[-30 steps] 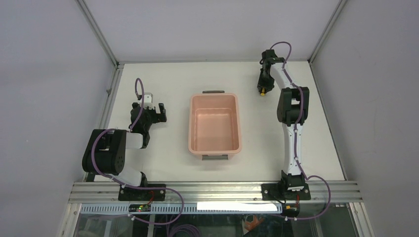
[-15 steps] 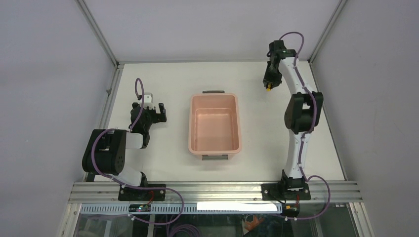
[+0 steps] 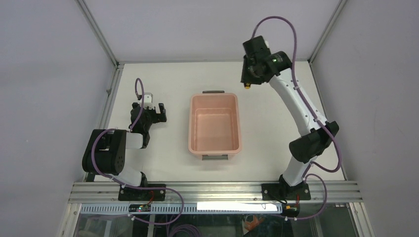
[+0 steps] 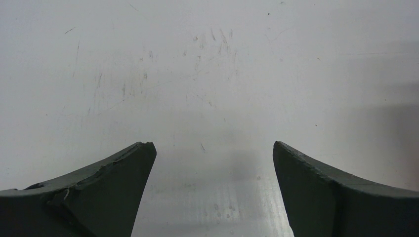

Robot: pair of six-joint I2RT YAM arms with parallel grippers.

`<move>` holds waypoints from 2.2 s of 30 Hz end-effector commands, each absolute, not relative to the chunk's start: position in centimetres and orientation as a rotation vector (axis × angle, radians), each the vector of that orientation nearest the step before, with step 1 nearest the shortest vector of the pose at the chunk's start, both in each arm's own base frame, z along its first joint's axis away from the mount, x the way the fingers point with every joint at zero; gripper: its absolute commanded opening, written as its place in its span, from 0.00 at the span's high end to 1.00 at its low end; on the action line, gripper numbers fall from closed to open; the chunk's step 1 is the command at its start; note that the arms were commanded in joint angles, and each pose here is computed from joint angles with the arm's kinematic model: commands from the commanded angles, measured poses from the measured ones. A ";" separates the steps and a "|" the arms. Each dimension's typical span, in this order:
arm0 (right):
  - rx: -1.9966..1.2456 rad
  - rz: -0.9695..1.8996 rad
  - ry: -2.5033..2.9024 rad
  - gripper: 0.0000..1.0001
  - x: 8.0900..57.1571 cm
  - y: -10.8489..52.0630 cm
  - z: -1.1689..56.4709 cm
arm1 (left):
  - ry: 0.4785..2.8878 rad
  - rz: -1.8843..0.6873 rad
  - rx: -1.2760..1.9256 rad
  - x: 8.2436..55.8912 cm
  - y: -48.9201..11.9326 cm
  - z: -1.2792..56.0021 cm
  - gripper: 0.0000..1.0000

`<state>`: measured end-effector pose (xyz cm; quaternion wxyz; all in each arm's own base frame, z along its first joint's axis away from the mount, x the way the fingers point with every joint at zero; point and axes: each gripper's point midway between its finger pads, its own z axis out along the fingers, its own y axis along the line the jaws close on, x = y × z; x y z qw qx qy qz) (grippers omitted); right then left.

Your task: Put the screwdriver in the bin

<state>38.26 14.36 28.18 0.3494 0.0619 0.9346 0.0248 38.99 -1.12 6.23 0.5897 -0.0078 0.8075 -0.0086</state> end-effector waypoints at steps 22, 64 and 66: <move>-0.146 0.422 2.485 1.00 23.4 30.7 13.8 | 1.826 -0.045 -0.022 39.4 -1.6 7.9 0.01; 0.311 -0.250 2.302 0.01 30.7 4.0 25.0 | 1.826 -0.046 -0.021 39.4 -1.7 7.9 0.01; 0.411 -0.301 2.284 0.01 30.0 0.7 25.1 | 1.826 -0.045 -0.022 39.4 -1.6 7.9 0.01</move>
